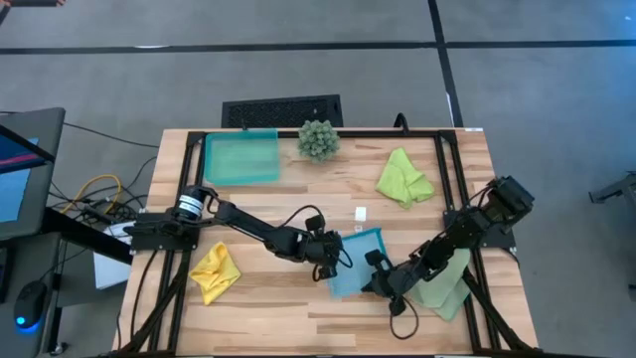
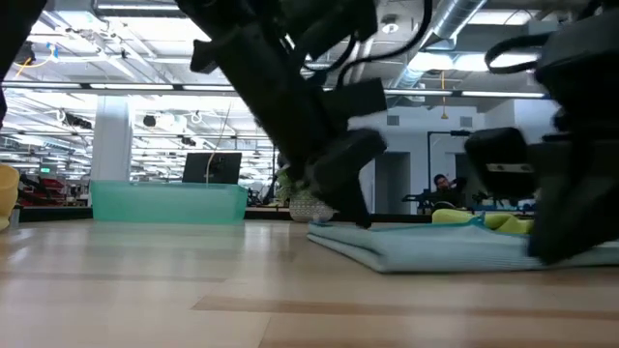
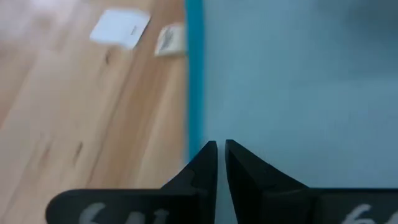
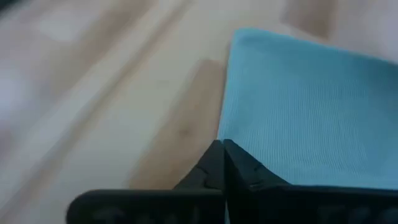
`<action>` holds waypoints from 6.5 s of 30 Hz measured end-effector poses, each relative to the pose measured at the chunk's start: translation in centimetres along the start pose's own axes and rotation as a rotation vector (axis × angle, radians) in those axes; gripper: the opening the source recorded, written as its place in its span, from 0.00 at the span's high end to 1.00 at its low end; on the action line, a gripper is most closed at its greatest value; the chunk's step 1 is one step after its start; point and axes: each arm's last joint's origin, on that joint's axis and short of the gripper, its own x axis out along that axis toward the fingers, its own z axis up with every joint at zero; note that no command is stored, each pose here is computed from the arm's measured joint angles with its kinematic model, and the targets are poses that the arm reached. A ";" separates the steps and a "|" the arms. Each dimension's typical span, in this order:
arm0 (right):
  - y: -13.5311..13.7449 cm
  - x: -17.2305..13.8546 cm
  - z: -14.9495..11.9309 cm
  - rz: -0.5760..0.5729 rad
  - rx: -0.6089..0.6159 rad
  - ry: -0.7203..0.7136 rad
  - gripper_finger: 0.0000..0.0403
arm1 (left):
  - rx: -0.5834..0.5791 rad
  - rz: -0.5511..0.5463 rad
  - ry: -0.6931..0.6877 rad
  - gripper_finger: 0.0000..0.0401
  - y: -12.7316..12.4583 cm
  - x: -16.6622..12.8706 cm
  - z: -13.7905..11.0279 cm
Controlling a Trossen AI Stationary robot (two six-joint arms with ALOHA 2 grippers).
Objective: Fold microfiber towels
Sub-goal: Fold the blue microfiber cloth
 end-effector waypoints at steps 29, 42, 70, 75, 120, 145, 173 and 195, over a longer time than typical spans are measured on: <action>0.5 1.5 1.5 0.237 0.099 -0.013 0.89 | 0.187 -0.199 -0.073 0.94 -2.7 -1.4 0.6; 3.6 -3.4 4.0 0.139 0.066 0.208 0.56 | 0.485 -0.206 -0.241 0.87 -10.2 -7.7 1.5; 7.5 -4.2 0.7 -0.036 0.030 0.325 0.86 | 0.471 -0.336 -0.103 0.77 -14.5 -4.7 -3.9; 7.5 -4.2 0.7 -0.041 0.061 0.319 0.87 | 0.462 -0.331 -0.119 0.92 -14.7 -4.8 -4.0; 0.8 -7.4 4.8 -0.325 0.376 0.490 0.87 | 0.037 0.031 -0.128 1.00 -10.9 -7.5 -1.6; -0.8 -6.1 1.8 -0.327 0.469 0.515 0.87 | -0.012 0.008 0.013 0.93 -7.3 -5.0 -0.4; -1.8 -7.9 3.7 -0.261 0.514 0.366 0.62 | -0.088 0.007 -0.108 0.77 -7.1 -3.4 0.8; -1.3 -7.4 1.6 -0.299 0.539 0.190 0.95 | 0.020 -0.055 -0.106 0.80 -9.2 -4.6 1.5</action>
